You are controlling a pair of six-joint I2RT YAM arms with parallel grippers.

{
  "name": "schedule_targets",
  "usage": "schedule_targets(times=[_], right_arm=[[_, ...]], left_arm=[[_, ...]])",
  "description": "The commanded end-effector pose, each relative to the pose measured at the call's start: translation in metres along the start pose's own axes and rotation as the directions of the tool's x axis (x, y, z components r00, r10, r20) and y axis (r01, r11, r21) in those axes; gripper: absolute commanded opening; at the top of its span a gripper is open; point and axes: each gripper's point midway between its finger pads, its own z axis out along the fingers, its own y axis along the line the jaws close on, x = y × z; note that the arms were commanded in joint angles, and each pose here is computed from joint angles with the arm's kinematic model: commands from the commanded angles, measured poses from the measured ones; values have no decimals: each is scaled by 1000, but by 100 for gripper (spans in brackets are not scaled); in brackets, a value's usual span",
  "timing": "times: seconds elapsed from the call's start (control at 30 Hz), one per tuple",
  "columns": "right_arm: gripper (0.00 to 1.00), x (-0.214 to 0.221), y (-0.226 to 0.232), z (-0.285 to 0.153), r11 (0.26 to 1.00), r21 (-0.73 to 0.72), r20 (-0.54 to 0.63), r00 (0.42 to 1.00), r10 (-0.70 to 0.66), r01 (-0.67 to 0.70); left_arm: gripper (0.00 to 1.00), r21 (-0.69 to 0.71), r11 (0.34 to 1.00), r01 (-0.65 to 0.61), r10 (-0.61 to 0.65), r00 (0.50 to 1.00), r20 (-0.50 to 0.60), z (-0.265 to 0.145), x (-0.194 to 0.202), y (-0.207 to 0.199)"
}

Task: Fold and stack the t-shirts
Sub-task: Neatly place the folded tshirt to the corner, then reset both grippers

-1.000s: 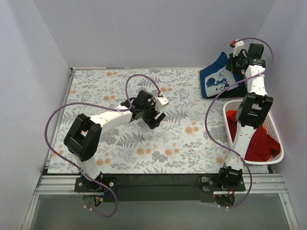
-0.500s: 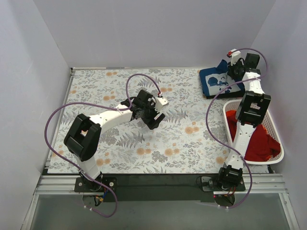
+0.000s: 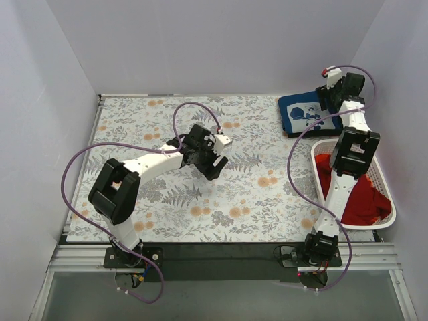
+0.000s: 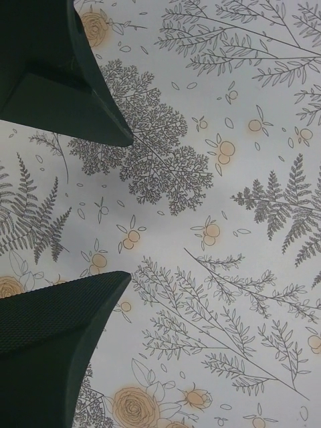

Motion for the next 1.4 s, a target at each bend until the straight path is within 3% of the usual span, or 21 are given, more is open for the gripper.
schedule_targets(times=[0.0, 0.27, 0.37, 0.53, 0.67, 0.8, 0.93, 0.97, 1.1, 1.37], right_arm=[[80, -75, -34, -54, 993, 110, 141, 990, 13, -29], [98, -129, -2, -122, 985, -45, 260, 950, 174, -168], [98, -141, 19, -145, 965, -150, 257, 934, 248, -215], [98, -143, 59, -178, 893, -312, 172, 905, 390, -325], [98, -134, 98, -209, 847, -393, 91, 901, 424, -359], [98, -106, 146, -229, 818, -445, 12, 911, 411, -364], [98, -84, 198, -253, 813, -496, -20, 940, 341, -306], [98, -59, 217, -251, 795, -511, -81, 939, 334, -327], [98, -23, 273, -267, 773, -575, -131, 963, 236, -267], [98, -7, 316, -287, 771, -606, -124, 981, 151, -195]], left_arm=[[75, -3, 998, 59, -59, 996, 69, -24, -17, 4], [77, 33, 970, 240, -242, 959, 148, -53, -33, 22], [79, 55, 941, 335, -339, 926, 165, -66, -43, 33], [85, 43, 904, 426, -423, 873, 245, -92, -58, 68], [87, 6, 859, 512, -499, 833, 239, -102, -55, 94], [87, 16, 805, 593, -582, 786, 209, -108, -37, 106], [88, -24, 783, 621, -607, 773, 187, -107, -16, 108], [88, -38, 779, 626, -611, 771, 180, -106, -11, 109], [88, -61, 766, 640, -628, 765, 144, -101, 12, 101], [88, -116, 756, 644, -634, 765, 114, -109, 46, 85]])
